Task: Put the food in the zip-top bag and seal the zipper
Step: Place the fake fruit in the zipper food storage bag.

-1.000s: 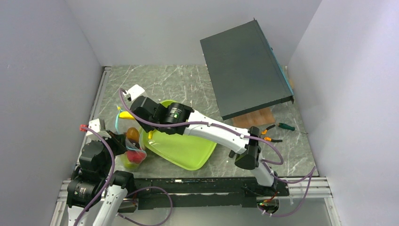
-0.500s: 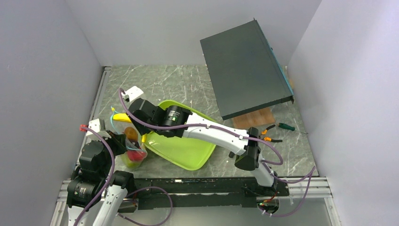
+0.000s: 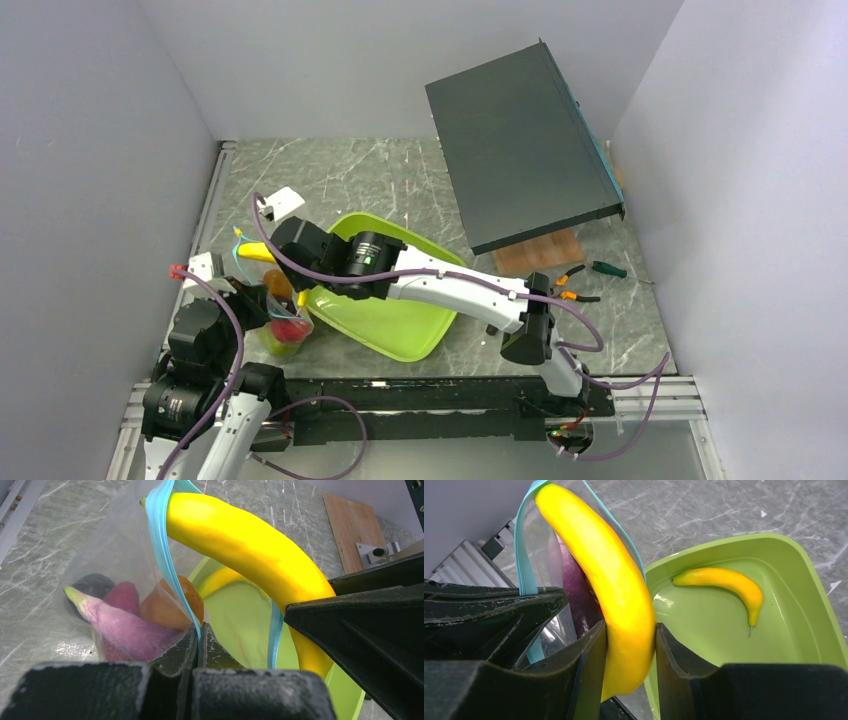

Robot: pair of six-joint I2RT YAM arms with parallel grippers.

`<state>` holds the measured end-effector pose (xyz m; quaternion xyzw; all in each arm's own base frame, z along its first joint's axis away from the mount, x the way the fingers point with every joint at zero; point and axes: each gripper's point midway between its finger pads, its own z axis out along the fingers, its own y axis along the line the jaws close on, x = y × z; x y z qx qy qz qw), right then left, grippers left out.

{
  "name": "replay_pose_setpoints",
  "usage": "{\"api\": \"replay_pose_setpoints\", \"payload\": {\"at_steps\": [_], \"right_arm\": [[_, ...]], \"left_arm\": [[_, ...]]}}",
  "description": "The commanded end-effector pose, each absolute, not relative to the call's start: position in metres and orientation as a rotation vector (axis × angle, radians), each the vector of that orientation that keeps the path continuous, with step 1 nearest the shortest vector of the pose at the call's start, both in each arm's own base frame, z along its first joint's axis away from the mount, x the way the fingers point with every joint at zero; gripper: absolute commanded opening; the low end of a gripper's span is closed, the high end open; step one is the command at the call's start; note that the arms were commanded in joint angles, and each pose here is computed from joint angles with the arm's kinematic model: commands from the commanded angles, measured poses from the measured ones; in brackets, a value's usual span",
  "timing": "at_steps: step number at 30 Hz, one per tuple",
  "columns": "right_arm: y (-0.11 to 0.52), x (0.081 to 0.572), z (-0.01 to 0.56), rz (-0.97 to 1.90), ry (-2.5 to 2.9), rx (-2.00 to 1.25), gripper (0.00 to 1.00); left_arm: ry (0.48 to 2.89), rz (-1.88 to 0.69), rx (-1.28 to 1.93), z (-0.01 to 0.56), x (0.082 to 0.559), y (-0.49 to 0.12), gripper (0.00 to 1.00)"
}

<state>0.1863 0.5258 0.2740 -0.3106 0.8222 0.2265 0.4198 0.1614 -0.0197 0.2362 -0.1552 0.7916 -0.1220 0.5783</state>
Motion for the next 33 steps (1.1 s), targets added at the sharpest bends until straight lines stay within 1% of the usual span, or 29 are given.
{"api": "replay_pose_setpoints", "payload": {"at_steps": [1,8,15,22,27,29,33], "right_arm": [[0.523,0.193,0.33,0.62,1.918,-0.645,0.01],[0.527,0.2,0.322,0.536,1.879,-0.666,0.0],[0.523,0.192,0.318,0.349,1.776,-0.668,0.0],[0.531,0.177,0.313,0.379,1.783,-0.688,0.0],[0.535,0.166,0.305,0.379,1.78,-0.708,0.07],[0.537,0.162,0.302,0.386,1.784,-0.722,0.16],[0.544,0.151,0.295,0.484,1.8,-0.766,0.26]], "left_arm": [[1.795,-0.3,-0.355,0.25,0.165,-0.02,0.0],[1.795,-0.3,-0.355,0.25,0.165,-0.02,0.0],[1.795,-0.298,-0.36,0.249,0.165,-0.02,0.0],[1.795,-0.287,-0.376,0.249,0.165,-0.017,0.0],[1.787,-0.28,-0.392,0.25,0.163,-0.014,0.0],[1.784,-0.281,-0.396,0.25,0.163,-0.014,0.0],[1.782,-0.28,-0.395,0.25,0.163,-0.014,0.0]]}}
